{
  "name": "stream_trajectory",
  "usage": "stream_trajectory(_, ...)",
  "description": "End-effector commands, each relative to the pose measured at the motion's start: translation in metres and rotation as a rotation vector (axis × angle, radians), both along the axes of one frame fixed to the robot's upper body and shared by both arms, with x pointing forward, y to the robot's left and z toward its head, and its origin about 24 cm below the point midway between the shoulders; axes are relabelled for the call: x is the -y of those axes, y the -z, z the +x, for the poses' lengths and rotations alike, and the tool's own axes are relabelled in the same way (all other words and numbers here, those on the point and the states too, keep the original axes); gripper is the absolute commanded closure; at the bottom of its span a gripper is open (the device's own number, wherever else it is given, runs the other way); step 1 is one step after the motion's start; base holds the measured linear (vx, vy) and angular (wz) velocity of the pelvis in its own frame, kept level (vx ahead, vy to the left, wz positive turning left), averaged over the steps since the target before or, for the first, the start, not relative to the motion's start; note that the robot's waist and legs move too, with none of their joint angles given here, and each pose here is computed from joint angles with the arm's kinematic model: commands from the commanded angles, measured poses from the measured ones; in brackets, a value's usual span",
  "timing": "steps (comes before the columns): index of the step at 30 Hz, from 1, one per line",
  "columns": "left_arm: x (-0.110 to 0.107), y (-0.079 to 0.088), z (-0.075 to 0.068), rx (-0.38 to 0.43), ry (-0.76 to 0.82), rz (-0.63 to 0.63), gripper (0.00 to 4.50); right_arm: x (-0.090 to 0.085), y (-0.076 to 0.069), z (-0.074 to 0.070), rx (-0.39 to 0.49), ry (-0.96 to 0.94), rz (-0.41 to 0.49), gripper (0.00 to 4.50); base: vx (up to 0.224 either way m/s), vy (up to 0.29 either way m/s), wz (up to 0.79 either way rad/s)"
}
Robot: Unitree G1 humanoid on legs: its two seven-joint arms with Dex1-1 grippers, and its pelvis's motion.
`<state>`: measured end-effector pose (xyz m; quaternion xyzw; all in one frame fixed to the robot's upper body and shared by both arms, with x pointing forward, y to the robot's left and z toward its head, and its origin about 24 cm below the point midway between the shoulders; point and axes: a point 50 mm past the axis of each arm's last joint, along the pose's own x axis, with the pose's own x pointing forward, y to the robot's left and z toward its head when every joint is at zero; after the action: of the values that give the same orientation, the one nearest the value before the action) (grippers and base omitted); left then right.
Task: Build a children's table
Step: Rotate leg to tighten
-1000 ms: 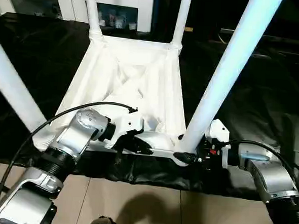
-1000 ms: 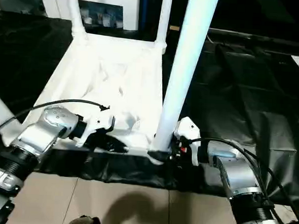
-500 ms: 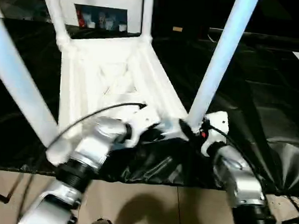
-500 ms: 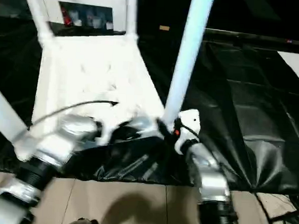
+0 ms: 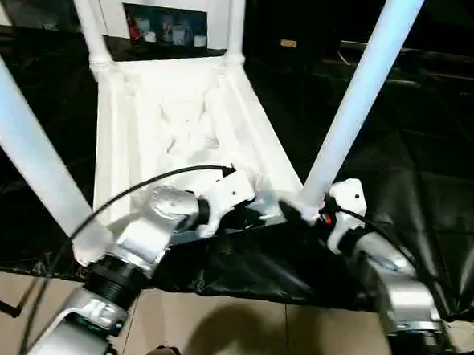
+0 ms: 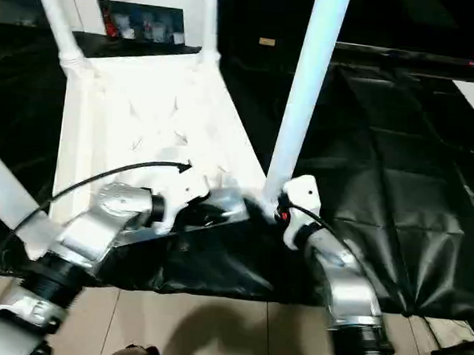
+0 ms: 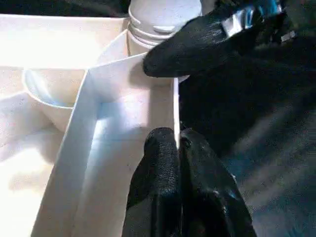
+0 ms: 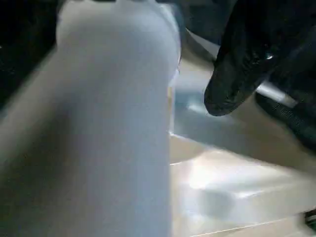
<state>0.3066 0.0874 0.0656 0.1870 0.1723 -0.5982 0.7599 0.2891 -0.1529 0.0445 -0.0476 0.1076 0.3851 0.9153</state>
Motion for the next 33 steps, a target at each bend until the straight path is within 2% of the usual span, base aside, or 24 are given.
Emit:
stream_trajectory(1,0.020,0.002,-0.014,-0.047,0.193,-0.023,4.50,-0.020,-0.002,-0.009,-0.031,-0.210,0.014,0.23,0.000,0.000,0.00)
stream_trajectory(3,0.011,0.002,-0.013,-0.066,0.233,0.011,4.50,-0.011,-0.005,-0.012,-0.056,-0.326,-0.017,0.23,0.000,0.000,0.00)
stream_trajectory(9,0.001,0.002,-0.013,-0.108,0.298,0.049,4.50,-0.002,-0.007,-0.011,-0.088,-0.444,-0.068,0.23,0.000,0.000,0.00)
stream_trajectory(10,0.000,0.001,-0.013,-0.116,0.306,0.054,4.50,-0.001,-0.009,-0.010,-0.092,-0.464,-0.070,0.47,0.000,0.000,0.00)
stream_trajectory(14,-0.004,0.000,-0.010,-0.128,0.329,0.064,4.50,-0.002,-0.014,-0.007,-0.090,-0.521,-0.083,0.73,0.000,0.000,0.00)
stream_trajectory(15,-0.004,0.000,-0.010,-0.128,0.330,0.066,4.50,-0.002,-0.014,-0.006,-0.087,-0.525,-0.084,0.97,0.000,0.000,0.00)
stream_trajectory(18,-0.006,-0.002,-0.008,-0.124,0.327,0.071,4.50,-0.004,-0.017,-0.004,-0.079,-0.548,-0.090,1.04,0.000,0.000,0.00)
stream_trajectory(20,-0.007,-0.001,-0.007,-0.123,0.327,0.072,4.50,-0.005,-0.017,-0.004,-0.075,-0.560,-0.098,1.35,0.000,0.000,0.00)
stream_trajectory(24,-0.008,-0.001,-0.006,-0.117,0.314,0.066,4.50,-0.006,-0.014,-0.007,-0.074,-0.568,-0.107,1.65,0.000,0.000,0.00)
stream_trajectory(28,-0.007,0.000,-0.006,-0.108,0.293,0.049,4.50,-0.008,-0.011,-0.009,-0.070,-0.550,-0.102,1.79,0.000,0.000,0.00)
stream_trajectory(33,0.003,0.001,-0.004,-0.063,0.210,-0.009,4.50,-0.015,-0.004,-0.012,-0.037,-0.417,-0.021,1.83,0.000,0.000,0.00)
